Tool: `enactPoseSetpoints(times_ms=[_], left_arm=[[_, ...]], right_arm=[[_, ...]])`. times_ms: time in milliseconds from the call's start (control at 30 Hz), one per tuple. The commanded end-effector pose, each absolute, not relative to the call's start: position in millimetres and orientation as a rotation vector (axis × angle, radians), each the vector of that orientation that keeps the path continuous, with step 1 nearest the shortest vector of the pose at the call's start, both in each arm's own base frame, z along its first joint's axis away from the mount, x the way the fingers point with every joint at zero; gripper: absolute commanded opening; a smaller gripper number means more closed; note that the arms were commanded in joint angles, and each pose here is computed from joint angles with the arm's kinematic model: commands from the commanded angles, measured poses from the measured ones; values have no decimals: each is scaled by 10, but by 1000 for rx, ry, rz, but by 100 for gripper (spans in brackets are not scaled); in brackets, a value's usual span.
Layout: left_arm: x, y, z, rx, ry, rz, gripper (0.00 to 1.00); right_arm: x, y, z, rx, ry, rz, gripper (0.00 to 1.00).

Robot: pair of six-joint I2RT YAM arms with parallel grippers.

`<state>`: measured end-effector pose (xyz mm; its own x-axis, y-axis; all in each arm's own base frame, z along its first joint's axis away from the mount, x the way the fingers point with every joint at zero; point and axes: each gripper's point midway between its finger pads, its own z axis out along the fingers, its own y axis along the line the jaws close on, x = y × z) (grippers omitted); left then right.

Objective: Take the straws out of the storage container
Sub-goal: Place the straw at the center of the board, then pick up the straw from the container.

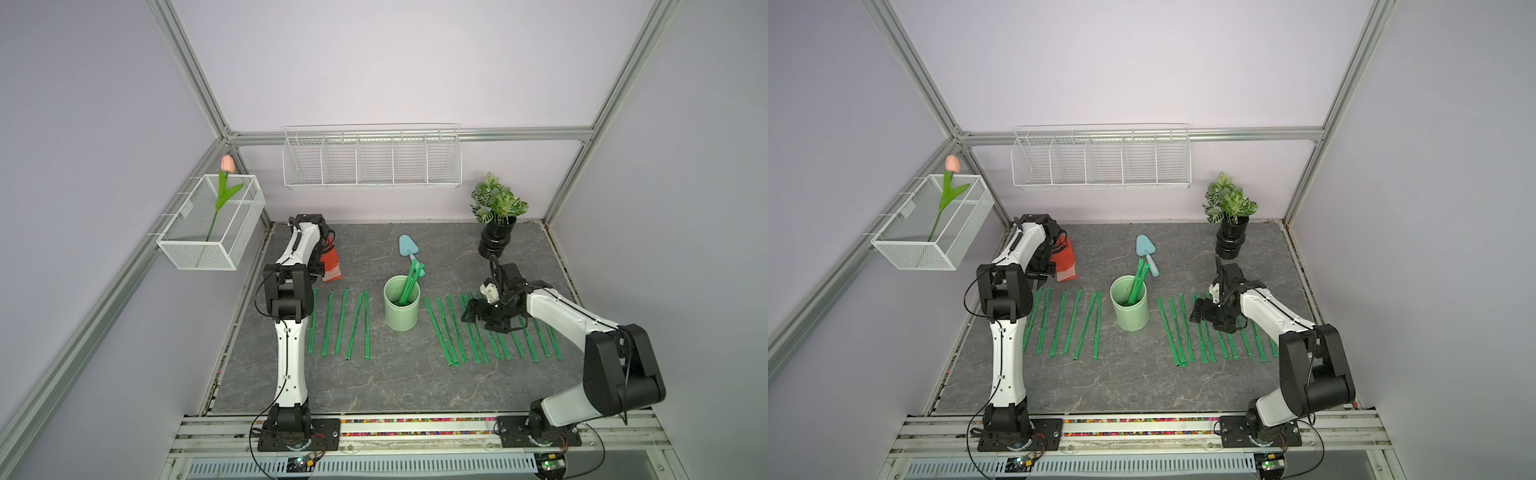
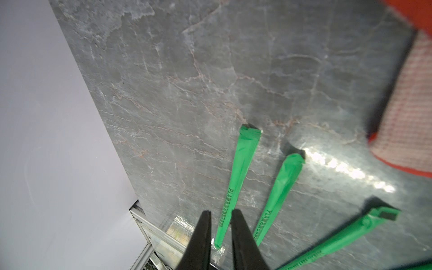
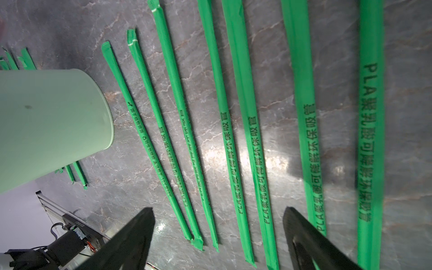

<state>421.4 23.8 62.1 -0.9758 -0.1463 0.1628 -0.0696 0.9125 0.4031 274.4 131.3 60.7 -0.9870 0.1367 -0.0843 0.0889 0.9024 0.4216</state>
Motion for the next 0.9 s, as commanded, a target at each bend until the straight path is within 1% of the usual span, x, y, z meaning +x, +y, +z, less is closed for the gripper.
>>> enactPoseSetpoints(times_ms=[0, 167, 267, 367, 467, 567, 633, 667, 700, 767, 800, 867], left_arm=[[4188, 287, 737, 179, -2873, -614, 22], [4302, 142, 1147, 208, -3030, -561, 26], [4387, -186, 1480, 157, -3185, -460, 28], [4419, -685, 1786, 32, -3342, -271, 30], [4355, -1207, 2037, -130, -3450, -50, 30], [4199, -1768, 2274, -378, -3527, 209, 31], [4065, -2072, 2439, -480, -3536, 499, 35], [3990, -2234, 2518, -537, -3503, 716, 36], [3924, -2338, 2567, -559, -3475, 860, 36], [3855, -2439, 2627, -557, -3453, 1028, 36], [3800, -2480, 2631, -572, -3432, 1084, 36], [3737, -2518, 2622, -593, -3423, 1121, 37]], right_arm=[[2812, 1376, 663, 152, 2932, 682, 89], [2833, 1384, 794, 144, 2889, 693, 89], [2830, 1362, 943, 133, 2860, 680, 89], [2814, 1333, 1134, 117, 2823, 665, 89], [2782, 1304, 1305, 117, 2783, 659, 89], [2738, 1275, 1436, 128, 2747, 658, 89], [2708, 1260, 1503, 134, 2728, 661, 89], [2690, 1251, 1531, 140, 2722, 661, 89], [2671, 1249, 1559, 141, 2716, 665, 89], [2644, 1243, 1612, 148, 2702, 673, 89], [2633, 1237, 1636, 155, 2695, 675, 89], [2608, 1232, 1665, 161, 2684, 682, 89]])
